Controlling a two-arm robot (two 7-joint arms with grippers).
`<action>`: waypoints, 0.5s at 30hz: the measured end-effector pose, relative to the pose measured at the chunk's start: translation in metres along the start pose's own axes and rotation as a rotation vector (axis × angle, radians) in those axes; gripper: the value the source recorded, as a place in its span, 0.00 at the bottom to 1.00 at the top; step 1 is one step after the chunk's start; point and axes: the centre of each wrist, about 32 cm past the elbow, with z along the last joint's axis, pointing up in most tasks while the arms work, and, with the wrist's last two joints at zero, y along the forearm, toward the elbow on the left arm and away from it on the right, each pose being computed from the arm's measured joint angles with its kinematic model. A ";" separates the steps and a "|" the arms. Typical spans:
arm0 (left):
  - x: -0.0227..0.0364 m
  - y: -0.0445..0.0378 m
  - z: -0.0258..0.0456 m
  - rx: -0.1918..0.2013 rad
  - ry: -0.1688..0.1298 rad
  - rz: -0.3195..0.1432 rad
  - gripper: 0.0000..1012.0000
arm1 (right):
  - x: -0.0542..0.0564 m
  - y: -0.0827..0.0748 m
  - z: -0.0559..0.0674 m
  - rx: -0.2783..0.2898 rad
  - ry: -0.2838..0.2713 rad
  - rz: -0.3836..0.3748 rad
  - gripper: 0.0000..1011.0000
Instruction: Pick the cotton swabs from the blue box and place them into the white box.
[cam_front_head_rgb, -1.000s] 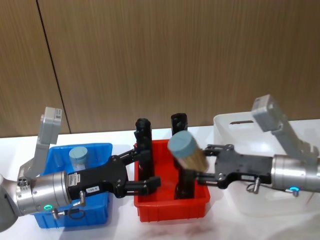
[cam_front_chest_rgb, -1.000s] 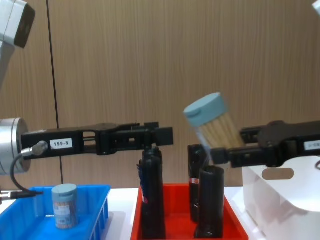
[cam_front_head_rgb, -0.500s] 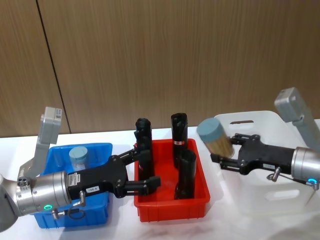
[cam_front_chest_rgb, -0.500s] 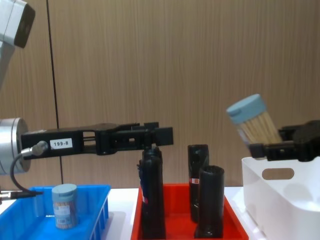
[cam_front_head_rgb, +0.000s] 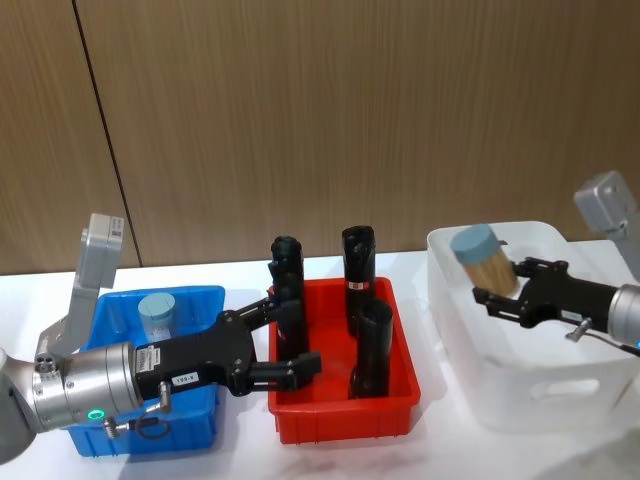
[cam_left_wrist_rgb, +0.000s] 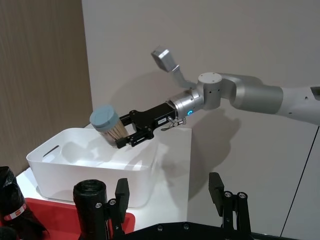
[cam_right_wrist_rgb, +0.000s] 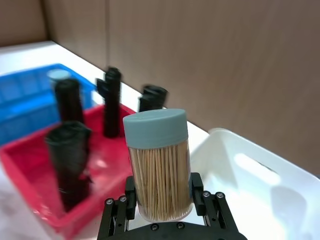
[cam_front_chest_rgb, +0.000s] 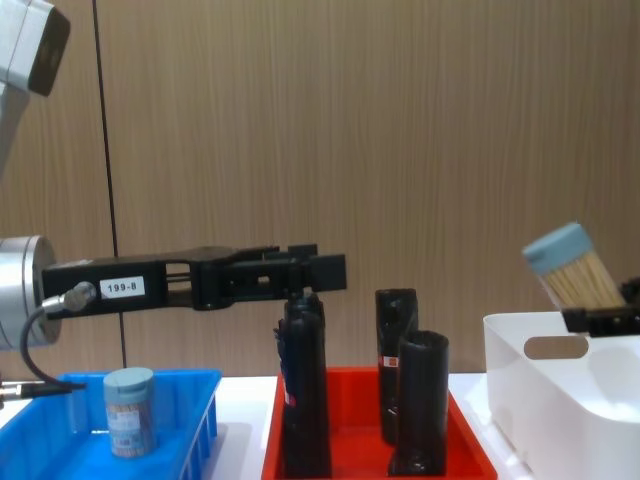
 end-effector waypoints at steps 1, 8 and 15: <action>0.0000 0.0000 0.0000 0.000 0.000 0.000 0.99 | 0.003 0.001 -0.002 -0.011 0.002 -0.016 0.63; 0.0000 0.0000 0.0000 0.000 0.000 0.000 0.99 | 0.015 0.005 -0.015 -0.063 0.017 -0.080 0.63; 0.0000 0.0000 0.0000 0.000 0.000 0.000 0.99 | 0.022 0.008 -0.024 -0.094 0.024 -0.111 0.70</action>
